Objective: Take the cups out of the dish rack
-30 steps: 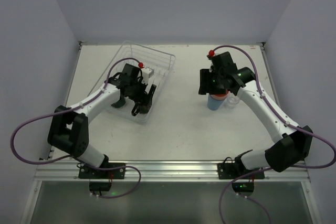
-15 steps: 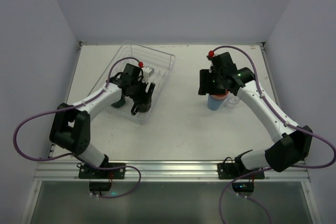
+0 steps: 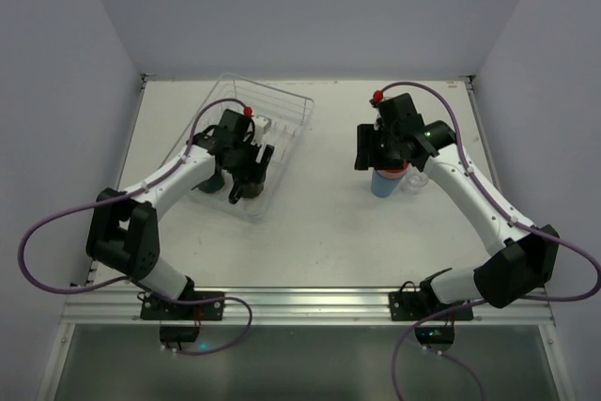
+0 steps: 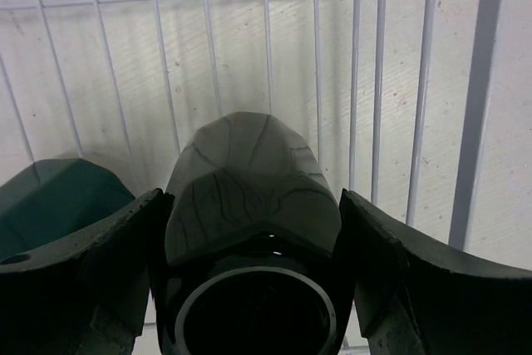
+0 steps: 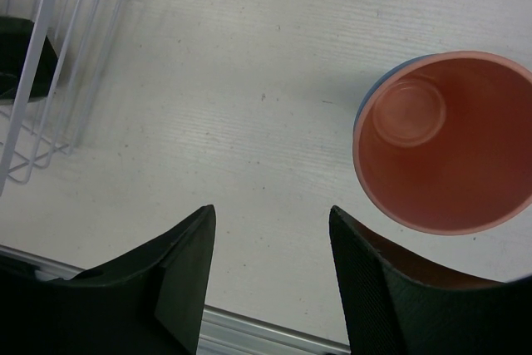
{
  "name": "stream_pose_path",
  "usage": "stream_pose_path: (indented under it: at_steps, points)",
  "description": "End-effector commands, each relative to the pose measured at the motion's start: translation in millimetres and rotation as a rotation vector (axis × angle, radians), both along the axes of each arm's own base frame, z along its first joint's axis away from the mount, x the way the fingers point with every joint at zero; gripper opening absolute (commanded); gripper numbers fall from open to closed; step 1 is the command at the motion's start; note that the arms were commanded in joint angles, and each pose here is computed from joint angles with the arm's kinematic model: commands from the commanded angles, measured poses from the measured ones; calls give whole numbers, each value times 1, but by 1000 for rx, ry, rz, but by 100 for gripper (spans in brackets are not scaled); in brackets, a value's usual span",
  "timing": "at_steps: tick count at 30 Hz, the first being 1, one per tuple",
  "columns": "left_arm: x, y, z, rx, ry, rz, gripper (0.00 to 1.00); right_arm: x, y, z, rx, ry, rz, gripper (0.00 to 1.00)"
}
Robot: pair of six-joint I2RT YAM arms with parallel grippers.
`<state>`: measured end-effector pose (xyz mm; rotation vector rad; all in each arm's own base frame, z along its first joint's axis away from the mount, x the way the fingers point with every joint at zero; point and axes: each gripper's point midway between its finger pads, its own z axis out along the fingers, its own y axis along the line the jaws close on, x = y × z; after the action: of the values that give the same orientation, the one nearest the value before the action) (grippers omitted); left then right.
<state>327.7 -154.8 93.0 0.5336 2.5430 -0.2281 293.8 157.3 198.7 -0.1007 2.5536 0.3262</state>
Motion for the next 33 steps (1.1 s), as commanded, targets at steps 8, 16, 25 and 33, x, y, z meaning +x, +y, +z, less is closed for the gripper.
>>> stream_pose_path:
  at_steps: [8,16,25,33]
  points:
    - [28,-20,174,-208,-374,-7,0,-3,30,37,183,-57,71,60]
    - [-9,-45,268,-471,-569,-163,0,-7,65,99,474,-92,125,58]
    - [-58,-76,291,-736,-657,-401,0,-31,84,148,906,2,242,56]
    - [-79,-92,310,-957,-664,-465,0,-50,82,157,951,-92,364,54]
